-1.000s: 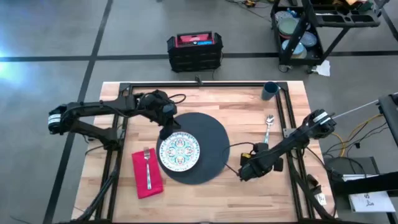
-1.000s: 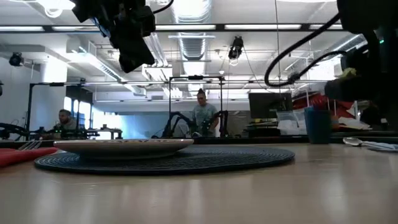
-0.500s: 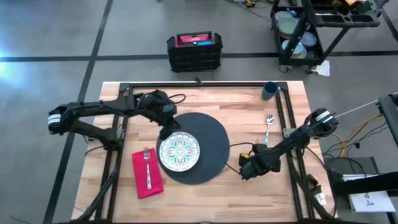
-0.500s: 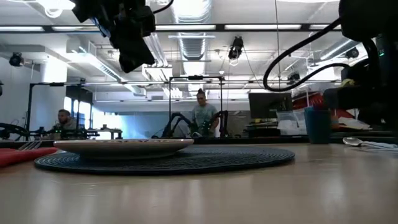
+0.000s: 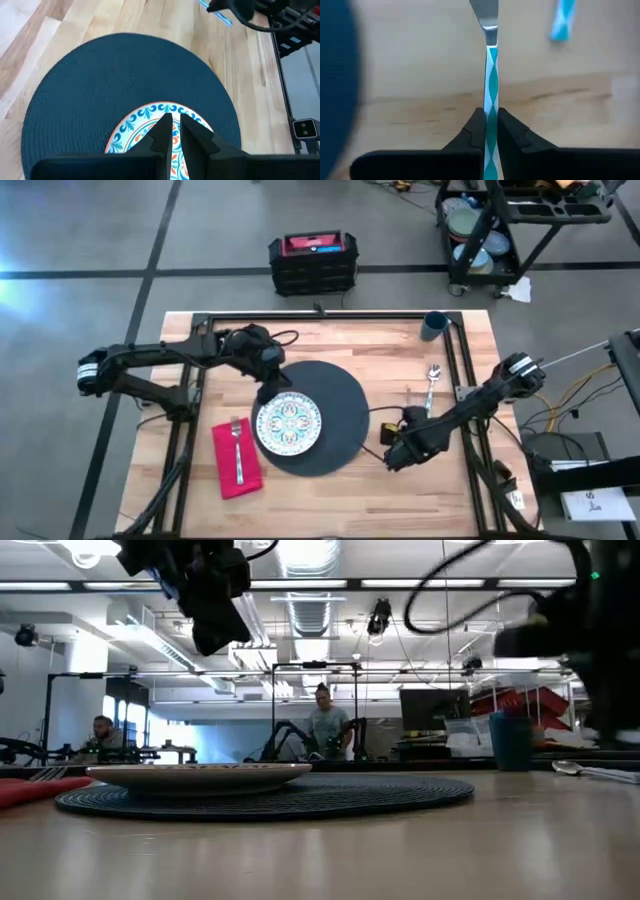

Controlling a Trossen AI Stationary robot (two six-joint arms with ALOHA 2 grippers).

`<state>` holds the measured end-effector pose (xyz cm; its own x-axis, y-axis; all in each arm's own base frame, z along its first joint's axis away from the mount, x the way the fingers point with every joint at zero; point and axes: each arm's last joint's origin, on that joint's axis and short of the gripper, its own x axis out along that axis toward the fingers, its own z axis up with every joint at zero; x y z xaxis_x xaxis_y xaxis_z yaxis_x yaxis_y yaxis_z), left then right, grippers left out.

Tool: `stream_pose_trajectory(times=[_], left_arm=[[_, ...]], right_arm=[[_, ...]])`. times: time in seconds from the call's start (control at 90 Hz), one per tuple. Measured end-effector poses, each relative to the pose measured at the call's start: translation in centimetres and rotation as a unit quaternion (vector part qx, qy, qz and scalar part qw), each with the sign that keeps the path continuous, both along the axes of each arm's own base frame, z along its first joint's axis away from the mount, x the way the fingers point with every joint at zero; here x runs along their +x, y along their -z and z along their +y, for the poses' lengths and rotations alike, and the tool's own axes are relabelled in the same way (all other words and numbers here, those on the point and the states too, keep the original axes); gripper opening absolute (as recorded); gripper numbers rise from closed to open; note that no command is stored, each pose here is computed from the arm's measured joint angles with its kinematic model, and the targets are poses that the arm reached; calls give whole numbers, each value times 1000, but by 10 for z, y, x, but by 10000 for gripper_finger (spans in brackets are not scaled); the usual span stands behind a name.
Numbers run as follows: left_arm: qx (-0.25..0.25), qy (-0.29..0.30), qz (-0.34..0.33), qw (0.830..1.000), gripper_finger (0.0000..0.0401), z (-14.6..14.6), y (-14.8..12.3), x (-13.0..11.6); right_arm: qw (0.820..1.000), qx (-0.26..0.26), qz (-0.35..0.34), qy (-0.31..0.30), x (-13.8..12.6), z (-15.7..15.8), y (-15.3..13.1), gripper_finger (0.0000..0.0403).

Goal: Set table place
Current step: Put the blue knife on the black placemat

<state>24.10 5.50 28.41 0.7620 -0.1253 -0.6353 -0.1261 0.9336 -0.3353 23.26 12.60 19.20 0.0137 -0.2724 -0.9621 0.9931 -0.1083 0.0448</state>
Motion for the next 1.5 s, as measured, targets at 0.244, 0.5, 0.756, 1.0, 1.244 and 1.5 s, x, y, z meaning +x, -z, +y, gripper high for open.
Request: stream_pose_trajectory(times=[0.244, 0.5, 0.756, 1.0, 1.244, 1.5], left_arm=[[6, -5, -44, 999, 20, 2, -6, 7], [3, -3, -19, 1000, 20, 6, 12, 23], [-10, -3, 26, 1000, 20, 9, 33, 34], [-7, 2, 27, 1000, 20, 9, 33, 34], [-6, 2, 27, 1000, 20, 9, 33, 34], [-6, 4, 29, 1000, 20, 9, 33, 33]], right_arm=[[999, -15, -43, -26, 34, -8, -27, 3], [994, -28, -86, -68, 89, -32, -37, 3], [991, -17, -84, -98, 132, -32, -5, 2], [989, -9, -117, -95, 147, -31, 11, 1], [989, -11, -110, -96, 151, -35, 20, 1], [990, -2, -114, -88, 154, -35, 29, 1]])
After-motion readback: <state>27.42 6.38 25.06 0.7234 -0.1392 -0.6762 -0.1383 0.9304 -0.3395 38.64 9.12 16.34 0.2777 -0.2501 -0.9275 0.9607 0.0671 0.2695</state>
